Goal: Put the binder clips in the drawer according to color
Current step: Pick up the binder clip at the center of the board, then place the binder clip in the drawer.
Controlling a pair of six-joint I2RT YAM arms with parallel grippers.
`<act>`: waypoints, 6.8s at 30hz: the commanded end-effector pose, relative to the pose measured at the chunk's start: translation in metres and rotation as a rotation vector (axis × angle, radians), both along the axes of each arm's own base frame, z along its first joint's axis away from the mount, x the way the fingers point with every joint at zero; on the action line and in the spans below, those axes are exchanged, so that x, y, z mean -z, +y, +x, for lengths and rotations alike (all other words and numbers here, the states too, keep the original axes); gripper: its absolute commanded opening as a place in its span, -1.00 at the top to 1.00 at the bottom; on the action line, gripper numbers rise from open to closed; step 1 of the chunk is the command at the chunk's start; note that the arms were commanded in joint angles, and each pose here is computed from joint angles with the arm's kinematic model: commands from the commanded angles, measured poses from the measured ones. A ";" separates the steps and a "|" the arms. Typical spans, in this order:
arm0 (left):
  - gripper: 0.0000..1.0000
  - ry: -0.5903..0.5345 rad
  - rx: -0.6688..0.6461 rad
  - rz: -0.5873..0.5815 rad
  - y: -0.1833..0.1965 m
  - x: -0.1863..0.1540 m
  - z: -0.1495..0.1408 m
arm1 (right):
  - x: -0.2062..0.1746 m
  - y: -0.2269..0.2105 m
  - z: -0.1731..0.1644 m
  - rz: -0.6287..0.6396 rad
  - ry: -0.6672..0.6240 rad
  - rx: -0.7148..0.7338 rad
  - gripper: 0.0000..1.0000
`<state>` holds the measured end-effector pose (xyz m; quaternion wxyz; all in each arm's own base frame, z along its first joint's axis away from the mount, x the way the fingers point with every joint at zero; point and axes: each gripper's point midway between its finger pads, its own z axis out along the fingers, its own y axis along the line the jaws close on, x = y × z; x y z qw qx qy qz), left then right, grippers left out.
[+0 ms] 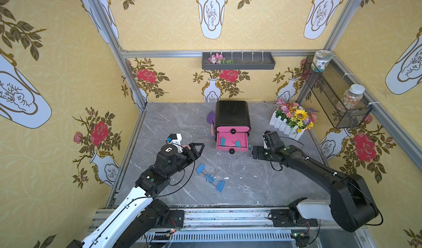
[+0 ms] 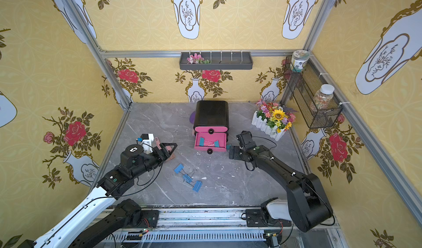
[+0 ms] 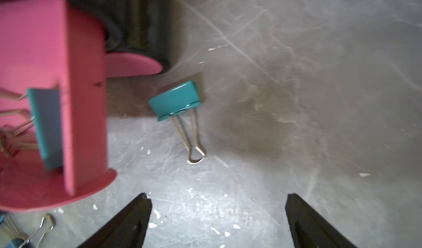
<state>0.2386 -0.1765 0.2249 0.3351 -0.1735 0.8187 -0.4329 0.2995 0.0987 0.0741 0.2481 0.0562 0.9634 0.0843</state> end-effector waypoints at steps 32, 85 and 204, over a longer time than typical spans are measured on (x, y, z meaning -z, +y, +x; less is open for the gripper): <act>-0.64 -0.012 0.000 0.001 -0.001 -0.002 0.003 | 0.062 -0.009 0.019 -0.107 0.196 0.091 -0.95; -0.64 -0.034 0.020 -0.029 -0.001 -0.006 -0.004 | 0.060 0.019 -0.093 -0.313 0.240 0.099 -0.95; -0.58 0.090 0.065 -0.022 -0.024 0.044 0.009 | -0.095 0.131 0.067 -0.094 -0.204 -0.119 -0.12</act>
